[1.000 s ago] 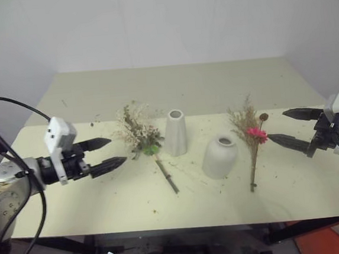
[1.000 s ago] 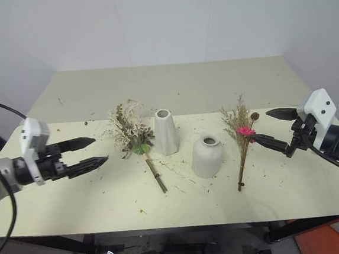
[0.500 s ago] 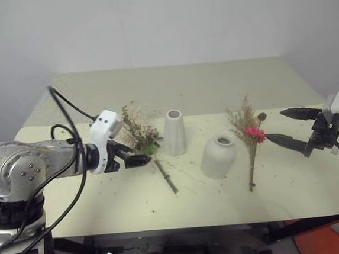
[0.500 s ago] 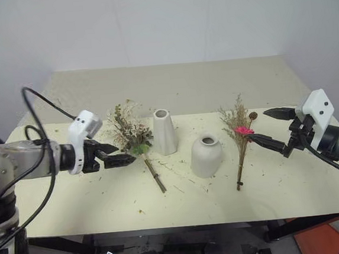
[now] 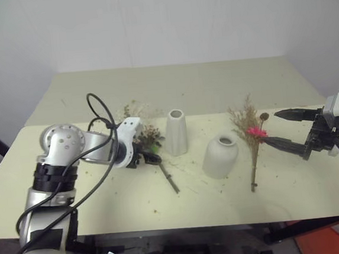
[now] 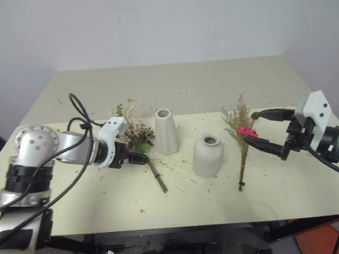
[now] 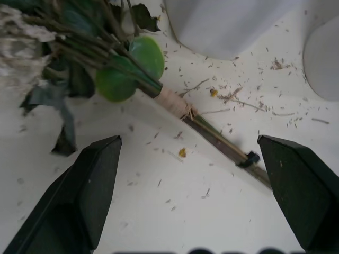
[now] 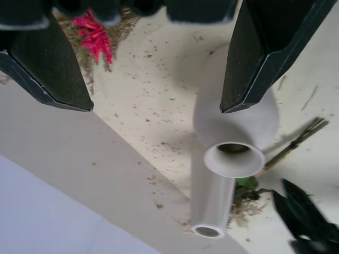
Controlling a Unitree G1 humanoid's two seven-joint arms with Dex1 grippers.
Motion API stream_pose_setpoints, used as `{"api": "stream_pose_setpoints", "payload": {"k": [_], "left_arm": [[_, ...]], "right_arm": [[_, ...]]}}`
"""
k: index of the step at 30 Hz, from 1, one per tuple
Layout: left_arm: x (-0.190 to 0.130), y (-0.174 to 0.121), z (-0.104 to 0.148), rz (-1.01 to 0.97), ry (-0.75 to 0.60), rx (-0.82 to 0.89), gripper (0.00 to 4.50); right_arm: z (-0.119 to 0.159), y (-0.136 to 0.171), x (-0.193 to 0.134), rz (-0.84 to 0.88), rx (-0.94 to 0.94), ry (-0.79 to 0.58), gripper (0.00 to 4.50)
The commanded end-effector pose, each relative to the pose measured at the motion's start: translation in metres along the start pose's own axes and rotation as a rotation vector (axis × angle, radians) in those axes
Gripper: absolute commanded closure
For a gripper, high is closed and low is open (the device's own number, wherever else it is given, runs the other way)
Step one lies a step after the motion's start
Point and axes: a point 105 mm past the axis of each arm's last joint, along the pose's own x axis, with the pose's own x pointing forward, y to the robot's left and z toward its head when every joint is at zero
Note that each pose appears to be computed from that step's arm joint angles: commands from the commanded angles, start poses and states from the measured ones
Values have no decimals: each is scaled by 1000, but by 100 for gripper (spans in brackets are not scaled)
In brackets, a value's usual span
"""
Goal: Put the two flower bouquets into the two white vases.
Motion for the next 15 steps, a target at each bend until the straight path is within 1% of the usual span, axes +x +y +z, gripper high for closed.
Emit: {"api": "stream_pose_setpoints", "payload": {"k": [1,7,11,14,15], "left_arm": [[5,3,5,55,16,-16,2],[23,2,3,88,67,-64,2],[29,3,3,124,77,-65,2],[30,7,1,150,84,-58,64],[30,9,0,161,88,-51,95]], "right_arm": [[22,-3,-7,30,-70,-37,0],[28,-7,-4,57,-87,-52,0],[30,-7,-2,65,-91,-63,0],[30,-7,-2,69,-89,-70,0],[30,-7,-2,69,-88,-72,0]]}}
